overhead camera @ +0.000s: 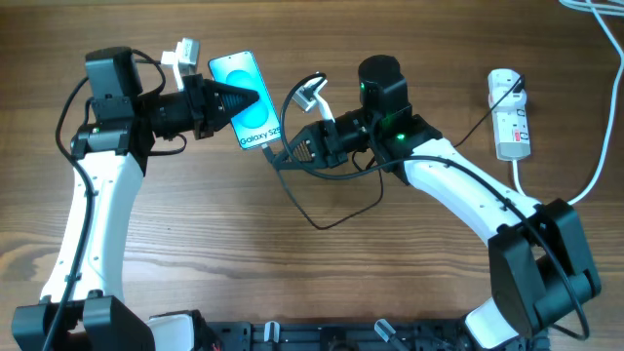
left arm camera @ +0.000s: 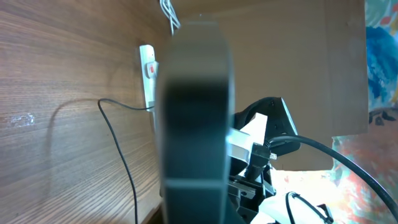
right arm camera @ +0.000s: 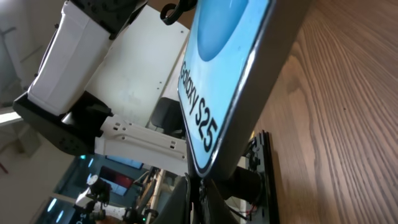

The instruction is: Plug charger to phone and switch on socket

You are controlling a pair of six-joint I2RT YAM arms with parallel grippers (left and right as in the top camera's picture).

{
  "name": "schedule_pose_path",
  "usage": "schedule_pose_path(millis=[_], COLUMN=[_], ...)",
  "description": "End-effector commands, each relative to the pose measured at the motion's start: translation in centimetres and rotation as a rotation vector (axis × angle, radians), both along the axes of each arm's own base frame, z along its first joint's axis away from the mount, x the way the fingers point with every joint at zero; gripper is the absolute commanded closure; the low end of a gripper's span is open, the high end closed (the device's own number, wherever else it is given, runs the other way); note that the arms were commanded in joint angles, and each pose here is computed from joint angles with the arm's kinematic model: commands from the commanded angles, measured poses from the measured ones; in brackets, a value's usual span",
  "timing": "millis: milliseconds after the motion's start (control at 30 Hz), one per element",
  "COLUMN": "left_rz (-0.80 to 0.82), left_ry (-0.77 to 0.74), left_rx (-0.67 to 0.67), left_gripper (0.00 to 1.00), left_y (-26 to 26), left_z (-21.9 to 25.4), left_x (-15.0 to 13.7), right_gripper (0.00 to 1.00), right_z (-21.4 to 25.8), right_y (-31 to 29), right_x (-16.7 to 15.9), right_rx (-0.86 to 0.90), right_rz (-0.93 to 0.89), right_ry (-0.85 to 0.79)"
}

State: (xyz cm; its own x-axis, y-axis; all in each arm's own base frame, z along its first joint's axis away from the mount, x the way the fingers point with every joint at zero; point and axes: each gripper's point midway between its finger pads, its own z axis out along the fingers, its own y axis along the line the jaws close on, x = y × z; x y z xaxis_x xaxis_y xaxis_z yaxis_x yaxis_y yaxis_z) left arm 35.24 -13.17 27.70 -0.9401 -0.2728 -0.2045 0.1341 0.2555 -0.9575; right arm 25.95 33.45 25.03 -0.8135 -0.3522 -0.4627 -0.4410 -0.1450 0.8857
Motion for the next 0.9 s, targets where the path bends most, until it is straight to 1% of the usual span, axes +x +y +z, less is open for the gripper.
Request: schedule_pose_path(millis=[0, 167, 433, 600, 800, 867], left_rz=[-0.046, -0.046, -0.065, -0.066, -0.105, -0.099], left_ry=[-0.032, -0.032, -0.127, -0.122, -0.109, -0.083], left_rx=[-0.021, -0.021, 0.008, 0.007, 0.003, -0.005], left_gripper=[0.96, 0.96, 0.96, 0.96, 0.96, 0.96], left_y=[-0.5, -0.5, -0.5, -0.5, -1.9, -1.9], left_z=[0.6, 0.6, 0.6, 0.6, 0.5, 0.5], left_x=[-0.6, -0.6, -0.6, -0.7, -1.3, -1.3], right_gripper=[0.96, 0.96, 0.96, 0.96, 0.96, 0.96], right_z=[0.3, 0.1, 0.7, 1.0, 1.2, 1.2], right_y=[-0.1, 0.1, 0.2, 0.3, 0.3, 0.3], right_x=[2.0, 2.4, 2.6, 2.8, 3.1, 3.1], right_rx=[-0.022, -0.030, -0.019, -0.008, -0.001, -0.002], right_rz=[-0.119, -0.145, -0.154, -0.163, -0.175, -0.179], right_ry=[-0.024, -0.030, -0.023, -0.044, -0.056, -0.057])
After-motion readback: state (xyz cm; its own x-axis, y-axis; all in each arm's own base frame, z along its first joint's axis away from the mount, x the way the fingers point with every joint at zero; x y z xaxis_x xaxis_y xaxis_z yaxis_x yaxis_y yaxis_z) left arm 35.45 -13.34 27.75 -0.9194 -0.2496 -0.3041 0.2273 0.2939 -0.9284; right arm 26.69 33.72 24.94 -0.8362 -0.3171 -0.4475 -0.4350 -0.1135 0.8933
